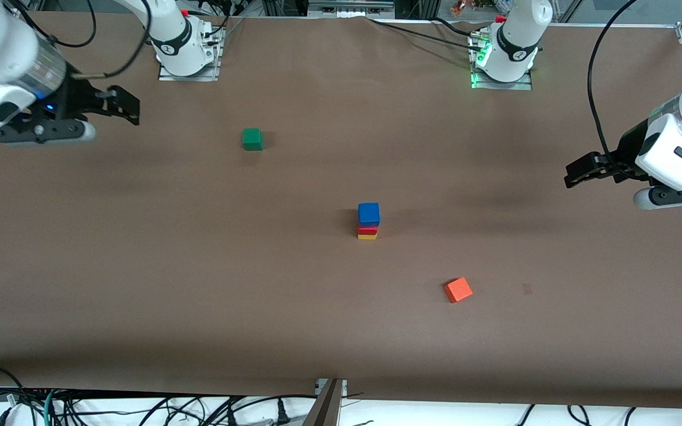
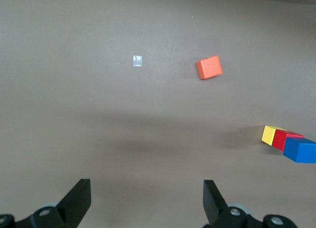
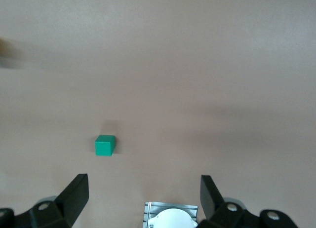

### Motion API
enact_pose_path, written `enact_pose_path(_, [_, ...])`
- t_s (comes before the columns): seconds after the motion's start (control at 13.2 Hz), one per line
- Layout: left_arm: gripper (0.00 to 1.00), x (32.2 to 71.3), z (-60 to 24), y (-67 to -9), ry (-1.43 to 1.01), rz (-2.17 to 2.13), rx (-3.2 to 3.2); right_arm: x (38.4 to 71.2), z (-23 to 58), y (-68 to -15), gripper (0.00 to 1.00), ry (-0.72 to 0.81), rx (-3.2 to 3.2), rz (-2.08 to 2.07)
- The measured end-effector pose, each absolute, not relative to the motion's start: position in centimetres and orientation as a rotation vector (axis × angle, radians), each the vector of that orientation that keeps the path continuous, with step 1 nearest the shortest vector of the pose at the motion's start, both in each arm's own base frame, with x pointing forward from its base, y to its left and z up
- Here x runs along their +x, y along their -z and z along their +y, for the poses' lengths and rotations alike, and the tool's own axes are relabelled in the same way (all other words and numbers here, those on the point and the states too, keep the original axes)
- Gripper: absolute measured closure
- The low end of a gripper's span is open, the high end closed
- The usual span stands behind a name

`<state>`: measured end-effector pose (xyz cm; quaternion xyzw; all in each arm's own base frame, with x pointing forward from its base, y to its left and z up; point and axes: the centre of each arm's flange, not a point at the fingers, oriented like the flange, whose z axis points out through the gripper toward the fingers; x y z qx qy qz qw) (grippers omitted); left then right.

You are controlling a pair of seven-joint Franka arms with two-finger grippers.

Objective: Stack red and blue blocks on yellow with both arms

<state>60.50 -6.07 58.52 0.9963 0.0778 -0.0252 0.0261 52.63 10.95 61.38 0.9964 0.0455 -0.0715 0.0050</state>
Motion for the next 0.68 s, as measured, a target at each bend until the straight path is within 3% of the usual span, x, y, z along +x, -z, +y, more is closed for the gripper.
enact_pose_path(0.68, [0.0,60.5,-6.1,-58.5,0.078,0.24,3.079,53.2,10.0,-61.5,0.0,0.146,3.122,0.304])
